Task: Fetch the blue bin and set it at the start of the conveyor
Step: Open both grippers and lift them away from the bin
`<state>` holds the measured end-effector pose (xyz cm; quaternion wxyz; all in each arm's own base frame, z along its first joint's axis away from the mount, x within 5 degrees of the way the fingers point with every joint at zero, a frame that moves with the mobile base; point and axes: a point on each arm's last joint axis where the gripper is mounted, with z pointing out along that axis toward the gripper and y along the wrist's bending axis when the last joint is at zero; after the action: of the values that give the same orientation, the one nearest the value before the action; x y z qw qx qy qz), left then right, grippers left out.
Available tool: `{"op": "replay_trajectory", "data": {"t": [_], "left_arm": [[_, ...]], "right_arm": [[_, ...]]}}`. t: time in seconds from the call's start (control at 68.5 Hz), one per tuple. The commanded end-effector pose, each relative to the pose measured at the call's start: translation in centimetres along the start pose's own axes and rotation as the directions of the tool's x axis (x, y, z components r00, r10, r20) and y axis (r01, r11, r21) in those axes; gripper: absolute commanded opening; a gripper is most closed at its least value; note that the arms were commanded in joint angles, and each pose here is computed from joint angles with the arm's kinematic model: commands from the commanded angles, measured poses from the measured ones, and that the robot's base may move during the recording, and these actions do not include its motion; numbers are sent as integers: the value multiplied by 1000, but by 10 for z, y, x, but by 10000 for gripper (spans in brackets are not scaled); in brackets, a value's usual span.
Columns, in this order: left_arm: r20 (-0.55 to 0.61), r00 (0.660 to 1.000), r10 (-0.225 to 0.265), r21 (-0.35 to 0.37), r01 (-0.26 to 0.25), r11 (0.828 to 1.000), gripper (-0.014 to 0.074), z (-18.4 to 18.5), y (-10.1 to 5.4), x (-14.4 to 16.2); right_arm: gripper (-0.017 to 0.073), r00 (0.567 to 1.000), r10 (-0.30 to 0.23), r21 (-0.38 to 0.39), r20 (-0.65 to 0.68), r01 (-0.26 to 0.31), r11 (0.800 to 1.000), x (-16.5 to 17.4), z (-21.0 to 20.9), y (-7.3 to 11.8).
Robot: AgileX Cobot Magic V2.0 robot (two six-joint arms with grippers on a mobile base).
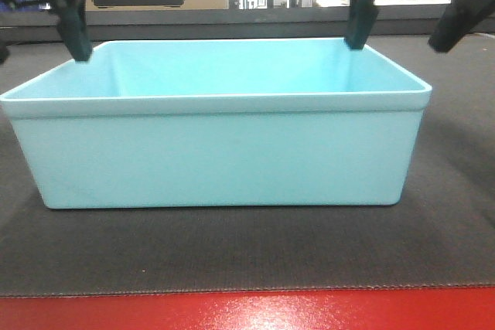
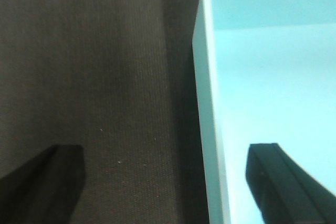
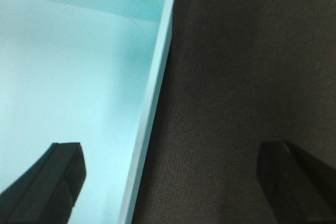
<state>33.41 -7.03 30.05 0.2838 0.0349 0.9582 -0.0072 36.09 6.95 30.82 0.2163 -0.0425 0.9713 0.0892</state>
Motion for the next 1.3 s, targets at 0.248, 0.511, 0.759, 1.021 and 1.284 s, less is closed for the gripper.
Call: {"op": "replay_trajectory", "data": {"t": [0.248,0.511,0.759,1.021,1.284], "left_arm": [[151,987,47,-83,-35,996,103,-81,23,15],[240,968,-67,-83,89,993,-111,-86,54,62],[317,946,-64,-84,95,992,-111,-84,59,122],[545,838,-39,-52,80,995,-111,-105,56,180],[698,715,-26,-46,81,996,-111,-133,55,213]], "right_arm": [[283,989,-3,175,148,-23,984,14,-74,-44],[-164,984,10,211,179,-48,976,63,-68,-58],[-160,966,-10,208,257,-45,977,120,-55,-57],[-160,870,-64,206,488,-44,978,183,-68,-51],[-160,646,-132,209,752,-43,977,235,-104,-41]]}}
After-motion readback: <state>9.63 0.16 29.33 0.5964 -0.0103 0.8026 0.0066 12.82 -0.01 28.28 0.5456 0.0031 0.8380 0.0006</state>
